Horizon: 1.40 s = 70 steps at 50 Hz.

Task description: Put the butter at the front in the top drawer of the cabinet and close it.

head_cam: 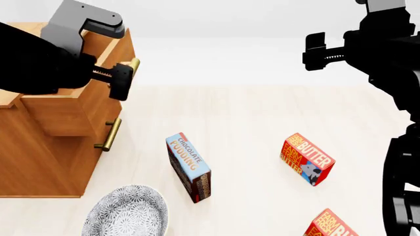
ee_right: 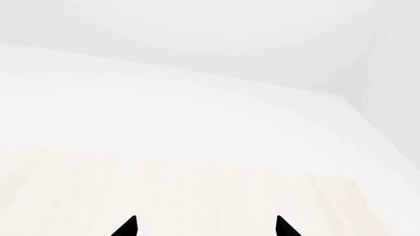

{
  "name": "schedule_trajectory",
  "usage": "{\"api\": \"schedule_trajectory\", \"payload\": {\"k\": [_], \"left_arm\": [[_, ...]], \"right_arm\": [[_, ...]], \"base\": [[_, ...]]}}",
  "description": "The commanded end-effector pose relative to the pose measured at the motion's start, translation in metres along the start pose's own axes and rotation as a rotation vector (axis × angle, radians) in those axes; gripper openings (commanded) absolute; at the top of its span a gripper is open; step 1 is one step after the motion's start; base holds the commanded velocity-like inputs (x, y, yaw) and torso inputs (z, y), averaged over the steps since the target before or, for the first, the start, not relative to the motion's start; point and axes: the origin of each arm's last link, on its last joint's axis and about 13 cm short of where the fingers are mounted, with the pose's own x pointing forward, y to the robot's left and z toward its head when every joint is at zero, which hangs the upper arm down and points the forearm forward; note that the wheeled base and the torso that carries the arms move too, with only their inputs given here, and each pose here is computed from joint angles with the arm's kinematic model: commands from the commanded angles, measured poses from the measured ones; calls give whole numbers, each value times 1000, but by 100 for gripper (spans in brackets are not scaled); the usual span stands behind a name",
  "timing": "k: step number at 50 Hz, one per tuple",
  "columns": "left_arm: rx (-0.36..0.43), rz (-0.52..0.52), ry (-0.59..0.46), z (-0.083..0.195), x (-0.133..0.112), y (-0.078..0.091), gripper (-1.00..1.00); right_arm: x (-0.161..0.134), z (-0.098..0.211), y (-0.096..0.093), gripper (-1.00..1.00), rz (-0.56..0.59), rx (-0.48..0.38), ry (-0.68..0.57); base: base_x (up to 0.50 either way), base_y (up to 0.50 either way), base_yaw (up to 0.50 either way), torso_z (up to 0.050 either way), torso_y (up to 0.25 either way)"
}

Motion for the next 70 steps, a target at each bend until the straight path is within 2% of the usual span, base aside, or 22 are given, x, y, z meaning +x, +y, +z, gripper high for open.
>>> {"api": "schedule_trajectory", "payload": {"k": [1, 20, 53, 70], "left_arm": [[2, -2, 16, -5, 3, -1, 100], [9, -25, 36, -11, 7, -5, 100], [24, -222, 11, -7, -5, -43, 100], [80, -316, -16, 5, -11, -77, 100]], "right_arm": [[-1, 0, 0, 100, 0, -1, 2], [1, 0, 1, 100, 0, -2, 5], [-1, 3, -1, 100, -8, -10, 8], [-5, -4, -5, 100, -16, -5, 19]], "base": [[0, 0, 0, 0, 0], [0, 0, 0, 0, 0], [0, 0, 0, 0, 0], [0, 0, 0, 0, 0]]}}
